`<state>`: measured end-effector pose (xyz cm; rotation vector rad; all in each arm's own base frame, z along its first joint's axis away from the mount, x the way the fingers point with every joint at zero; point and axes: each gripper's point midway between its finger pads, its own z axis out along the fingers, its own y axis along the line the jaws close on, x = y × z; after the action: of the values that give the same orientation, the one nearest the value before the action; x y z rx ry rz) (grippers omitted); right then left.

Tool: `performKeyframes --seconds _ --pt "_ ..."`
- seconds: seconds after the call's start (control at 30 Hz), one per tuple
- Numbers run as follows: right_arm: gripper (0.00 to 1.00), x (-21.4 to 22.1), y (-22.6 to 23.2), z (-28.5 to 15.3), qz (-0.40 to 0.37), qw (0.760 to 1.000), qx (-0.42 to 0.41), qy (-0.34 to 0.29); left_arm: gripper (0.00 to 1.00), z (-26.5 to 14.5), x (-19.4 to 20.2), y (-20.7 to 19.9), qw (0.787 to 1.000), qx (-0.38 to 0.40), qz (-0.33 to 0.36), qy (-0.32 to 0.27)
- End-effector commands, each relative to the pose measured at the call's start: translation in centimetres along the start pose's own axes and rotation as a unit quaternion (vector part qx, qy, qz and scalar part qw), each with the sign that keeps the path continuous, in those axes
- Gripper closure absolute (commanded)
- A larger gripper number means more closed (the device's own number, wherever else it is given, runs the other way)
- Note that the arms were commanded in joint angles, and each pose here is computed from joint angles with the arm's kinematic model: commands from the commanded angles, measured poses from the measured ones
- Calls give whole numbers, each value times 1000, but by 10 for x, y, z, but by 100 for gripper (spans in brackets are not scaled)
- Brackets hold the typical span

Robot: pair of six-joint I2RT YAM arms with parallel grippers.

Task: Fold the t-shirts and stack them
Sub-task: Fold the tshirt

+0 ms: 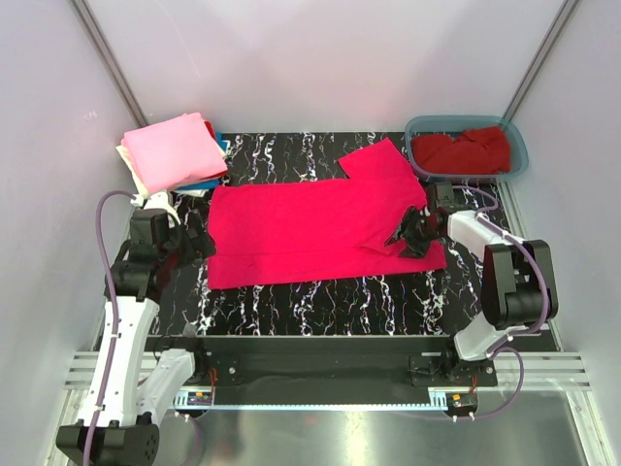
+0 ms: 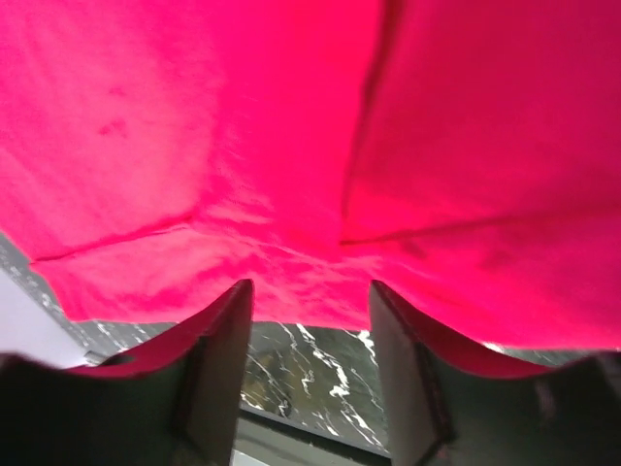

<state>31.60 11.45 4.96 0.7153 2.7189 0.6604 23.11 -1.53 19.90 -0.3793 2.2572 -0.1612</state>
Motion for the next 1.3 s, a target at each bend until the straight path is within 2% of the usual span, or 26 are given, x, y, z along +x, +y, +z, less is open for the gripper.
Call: performKeyframes --seconds 0.0,0.1,0.43,0.63,0.77,0.8,0.9,1.27 --pt "44 -10 25 4 -14 999 -49 -10 1 -2 -13 -2 999 4 1 -36" --pt "51 -11 26 10 -13 999 -46 -8 1 -3 -13 -1 999 3 0 -39" --pt "54 -15 21 23 -12 999 -29 -5 1 -2 -12 0 999 1 0 -37" --pt "70 -18 22 33 -12 1000 -24 1 1 -3 -13 -1 999 3 0 -39" --pt "86 -19 22 39 -13 1000 -24 6 1 -2 -13 -1 999 3 0 -38" --pt "93 -20 23 39 -13 1000 -25 6 1 -2 -12 -1 999 3 0 -37" --pt "100 -23 27 36 -11 1000 -28 1 1 -2 -13 -1 999 4 1 -38" --pt "100 -56 80 32 -37 998 -41 -14 1 -2 -13 -2 999 6 2 -38"
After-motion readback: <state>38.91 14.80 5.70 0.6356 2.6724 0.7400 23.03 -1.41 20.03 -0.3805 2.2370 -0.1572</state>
